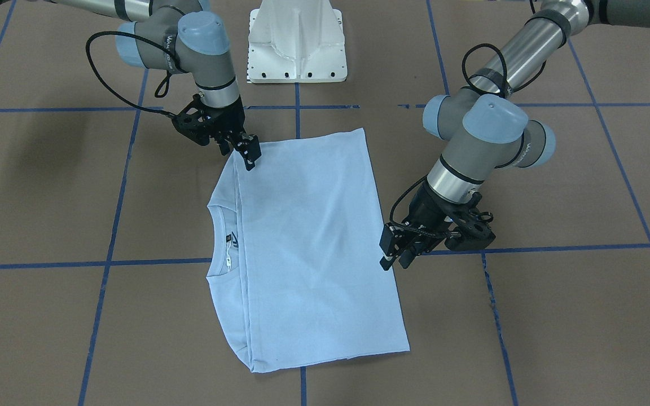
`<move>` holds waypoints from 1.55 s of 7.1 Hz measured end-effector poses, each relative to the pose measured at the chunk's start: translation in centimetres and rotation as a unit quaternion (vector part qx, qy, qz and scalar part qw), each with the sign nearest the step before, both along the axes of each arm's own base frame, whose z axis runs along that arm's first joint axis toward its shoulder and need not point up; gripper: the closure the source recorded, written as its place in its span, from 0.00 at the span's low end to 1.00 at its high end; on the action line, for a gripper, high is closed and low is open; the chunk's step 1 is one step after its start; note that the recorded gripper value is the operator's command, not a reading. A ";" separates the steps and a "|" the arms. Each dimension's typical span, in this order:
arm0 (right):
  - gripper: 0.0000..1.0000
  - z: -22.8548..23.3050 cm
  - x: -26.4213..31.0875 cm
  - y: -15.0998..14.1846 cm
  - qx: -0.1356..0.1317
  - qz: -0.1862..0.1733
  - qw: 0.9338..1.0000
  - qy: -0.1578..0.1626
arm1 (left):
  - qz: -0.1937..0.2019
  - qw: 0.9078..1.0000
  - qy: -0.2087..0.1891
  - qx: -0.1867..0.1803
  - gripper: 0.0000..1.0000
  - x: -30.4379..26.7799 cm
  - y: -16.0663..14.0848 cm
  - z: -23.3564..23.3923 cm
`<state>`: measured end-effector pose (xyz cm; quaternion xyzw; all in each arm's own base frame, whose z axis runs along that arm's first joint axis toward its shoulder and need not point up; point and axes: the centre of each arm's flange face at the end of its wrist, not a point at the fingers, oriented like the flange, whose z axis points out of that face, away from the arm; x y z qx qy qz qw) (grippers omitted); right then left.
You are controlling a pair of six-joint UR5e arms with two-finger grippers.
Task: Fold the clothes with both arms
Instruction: 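Move the right gripper to the shirt's near corner by the collar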
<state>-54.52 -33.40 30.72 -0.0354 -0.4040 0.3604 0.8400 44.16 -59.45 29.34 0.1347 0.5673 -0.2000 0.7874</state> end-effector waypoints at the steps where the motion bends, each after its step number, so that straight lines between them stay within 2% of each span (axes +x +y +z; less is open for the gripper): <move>1: 0.21 0.3 -0.1 0.4 0.000 -0.001 1.000 0.002 | 0.001 1.000 0.000 0.000 0.47 0.1 0.1 0.0; 3: 0.64 0.6 0.0 0.5 -0.001 -0.002 1.000 0.005 | 0.002 1.000 0.000 0.000 0.47 0.3 0.2 0.0; 4: 1.00 0.8 0.0 0.6 -0.002 -0.002 1.000 0.007 | 0.003 1.000 0.000 0.000 0.47 0.3 0.2 0.0; 11: 1.00 0.5 0.0 1.0 -0.001 -0.005 1.000 0.003 | 0.005 1.000 0.000 0.000 0.46 0.8 0.6 0.0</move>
